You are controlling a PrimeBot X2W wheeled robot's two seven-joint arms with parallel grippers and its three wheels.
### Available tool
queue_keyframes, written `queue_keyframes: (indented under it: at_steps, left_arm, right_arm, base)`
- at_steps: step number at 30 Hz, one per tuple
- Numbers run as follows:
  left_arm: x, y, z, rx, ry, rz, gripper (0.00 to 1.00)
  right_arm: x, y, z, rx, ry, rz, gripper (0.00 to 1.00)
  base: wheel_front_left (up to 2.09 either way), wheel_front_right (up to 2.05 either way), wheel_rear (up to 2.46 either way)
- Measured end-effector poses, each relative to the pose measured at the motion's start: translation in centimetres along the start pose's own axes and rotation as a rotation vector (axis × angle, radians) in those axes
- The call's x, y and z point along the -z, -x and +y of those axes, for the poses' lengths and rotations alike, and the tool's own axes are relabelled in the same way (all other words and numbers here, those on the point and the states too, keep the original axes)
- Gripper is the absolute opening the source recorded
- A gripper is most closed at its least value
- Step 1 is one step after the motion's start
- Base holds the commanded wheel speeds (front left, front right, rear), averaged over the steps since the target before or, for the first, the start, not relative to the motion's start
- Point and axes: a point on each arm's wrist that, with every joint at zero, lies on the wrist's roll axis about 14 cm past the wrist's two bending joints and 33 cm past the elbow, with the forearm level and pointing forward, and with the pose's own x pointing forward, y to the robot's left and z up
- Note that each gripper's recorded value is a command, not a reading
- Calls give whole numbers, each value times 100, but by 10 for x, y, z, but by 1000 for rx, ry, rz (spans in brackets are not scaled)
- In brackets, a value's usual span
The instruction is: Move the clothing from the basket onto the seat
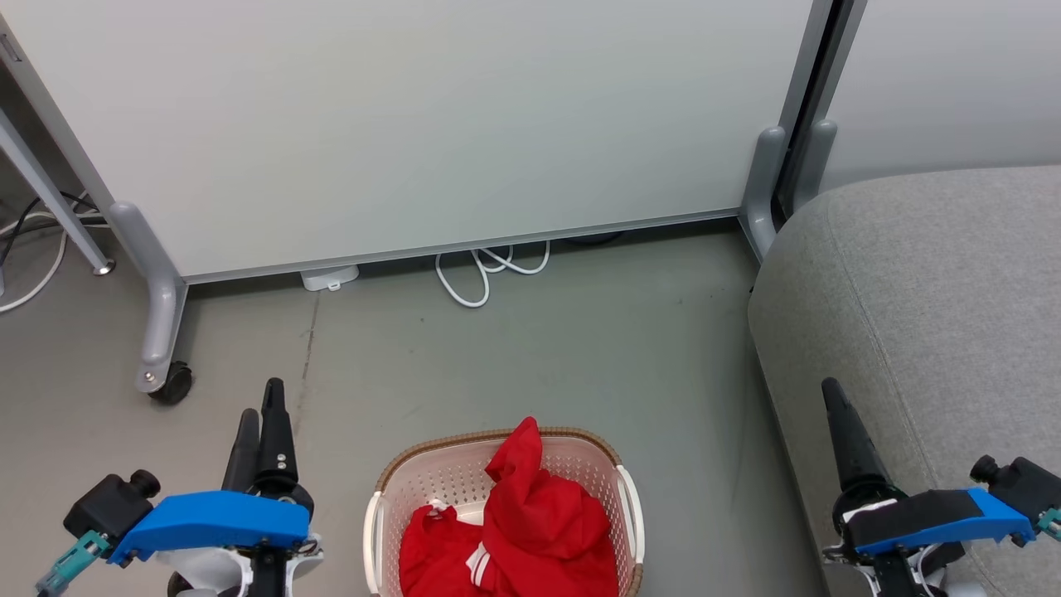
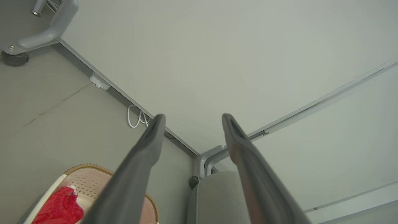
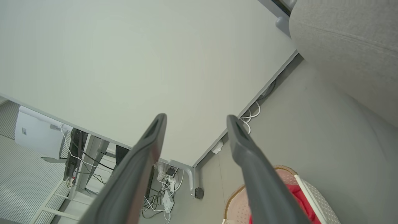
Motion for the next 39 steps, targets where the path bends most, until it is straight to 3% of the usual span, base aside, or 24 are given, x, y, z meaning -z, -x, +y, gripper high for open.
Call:
queue_keyframes:
  at_steps: [25,39]
  left_arm:
    - [18,-1,-6,23,-428,21,100]
    - [21,-1,-13,57,-592,6,100]
  right_arm:
    - [20,-3,10,-52,360,34,100]
    - [28,-5,18,-98,513,41,100]
  base:
    - [0,0,0]
    - [0,0,0]
